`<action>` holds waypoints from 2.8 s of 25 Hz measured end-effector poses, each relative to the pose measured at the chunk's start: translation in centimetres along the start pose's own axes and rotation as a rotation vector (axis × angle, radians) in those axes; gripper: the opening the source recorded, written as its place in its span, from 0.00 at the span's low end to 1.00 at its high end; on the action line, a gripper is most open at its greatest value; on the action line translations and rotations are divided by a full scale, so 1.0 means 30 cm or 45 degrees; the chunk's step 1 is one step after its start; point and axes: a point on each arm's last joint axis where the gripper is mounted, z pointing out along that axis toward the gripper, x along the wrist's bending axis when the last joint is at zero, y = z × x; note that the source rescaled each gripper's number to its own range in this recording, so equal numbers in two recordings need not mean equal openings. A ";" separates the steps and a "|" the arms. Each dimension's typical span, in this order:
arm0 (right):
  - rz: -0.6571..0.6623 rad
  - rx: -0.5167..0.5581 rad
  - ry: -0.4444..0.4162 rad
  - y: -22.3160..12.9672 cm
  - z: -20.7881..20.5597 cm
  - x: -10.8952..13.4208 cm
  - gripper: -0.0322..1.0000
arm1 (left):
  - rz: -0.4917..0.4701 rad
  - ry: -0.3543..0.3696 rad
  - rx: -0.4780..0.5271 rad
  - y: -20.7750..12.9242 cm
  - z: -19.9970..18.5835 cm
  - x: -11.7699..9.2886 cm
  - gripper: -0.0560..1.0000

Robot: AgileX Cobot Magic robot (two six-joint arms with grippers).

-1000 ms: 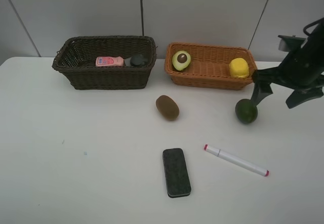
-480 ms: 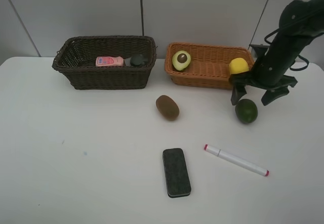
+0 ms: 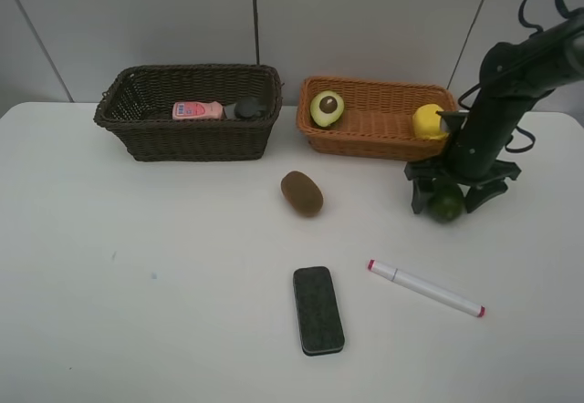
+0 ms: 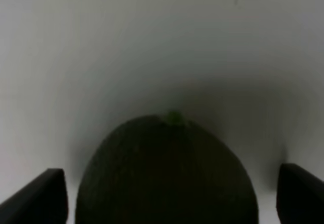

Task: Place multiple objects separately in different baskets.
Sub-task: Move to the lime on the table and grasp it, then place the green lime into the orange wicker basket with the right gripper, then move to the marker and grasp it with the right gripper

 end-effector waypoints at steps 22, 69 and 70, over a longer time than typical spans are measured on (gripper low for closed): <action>-0.061 -0.468 0.003 0.190 -0.409 0.010 0.62 | 0.000 0.000 -0.001 0.000 0.000 0.000 1.00; -0.475 0.147 0.027 -0.410 -0.165 0.163 1.00 | 0.000 0.000 -0.001 0.000 0.000 0.000 1.00; -0.531 0.128 0.015 -0.417 -0.157 0.183 1.00 | 0.000 0.000 -0.001 0.000 0.000 0.000 1.00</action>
